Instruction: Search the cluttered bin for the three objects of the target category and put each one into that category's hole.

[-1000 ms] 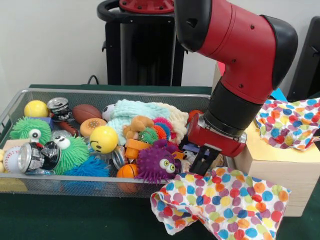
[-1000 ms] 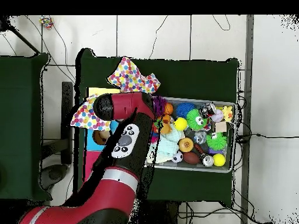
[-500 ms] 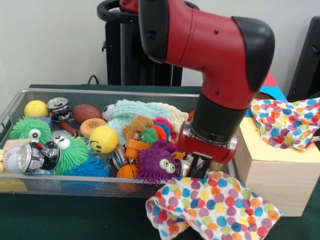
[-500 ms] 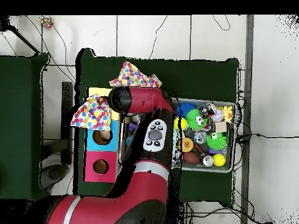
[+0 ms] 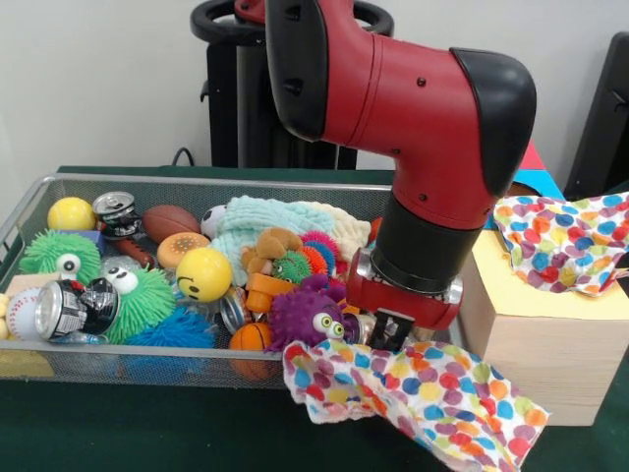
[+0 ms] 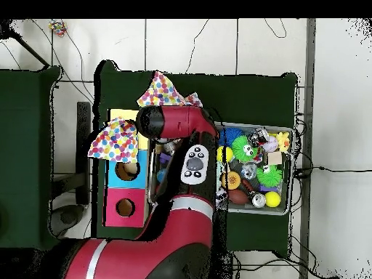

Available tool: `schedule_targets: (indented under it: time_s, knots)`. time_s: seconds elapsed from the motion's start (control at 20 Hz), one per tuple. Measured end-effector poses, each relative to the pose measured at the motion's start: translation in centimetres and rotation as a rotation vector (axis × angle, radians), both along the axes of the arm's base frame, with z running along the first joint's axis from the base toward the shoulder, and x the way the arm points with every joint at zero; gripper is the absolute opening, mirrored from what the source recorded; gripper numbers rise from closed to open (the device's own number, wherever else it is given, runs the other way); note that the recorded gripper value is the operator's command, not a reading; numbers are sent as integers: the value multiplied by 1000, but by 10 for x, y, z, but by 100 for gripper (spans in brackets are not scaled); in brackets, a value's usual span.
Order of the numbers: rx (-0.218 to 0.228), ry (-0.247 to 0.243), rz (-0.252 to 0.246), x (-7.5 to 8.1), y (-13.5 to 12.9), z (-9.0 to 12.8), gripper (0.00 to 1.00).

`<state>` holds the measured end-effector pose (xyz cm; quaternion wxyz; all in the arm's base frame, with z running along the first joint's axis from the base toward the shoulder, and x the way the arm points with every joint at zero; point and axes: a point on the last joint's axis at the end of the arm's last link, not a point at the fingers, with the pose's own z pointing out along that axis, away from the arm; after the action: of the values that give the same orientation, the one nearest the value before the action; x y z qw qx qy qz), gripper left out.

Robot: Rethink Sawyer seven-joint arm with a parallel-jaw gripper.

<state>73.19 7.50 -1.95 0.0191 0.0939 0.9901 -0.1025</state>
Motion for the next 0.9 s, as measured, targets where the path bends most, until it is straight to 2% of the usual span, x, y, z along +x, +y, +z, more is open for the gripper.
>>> schedule_targets:
  time_s: [0.25,0.5,0.55,0.9]
  knots:
    - [1,6,30,-1,8,-5,0]
    - [1,9,36,-2,10,-8,0]
    - [1,10,36,-2,9,-8,100]
    - [-14,19,57,-4,10,-10,100]
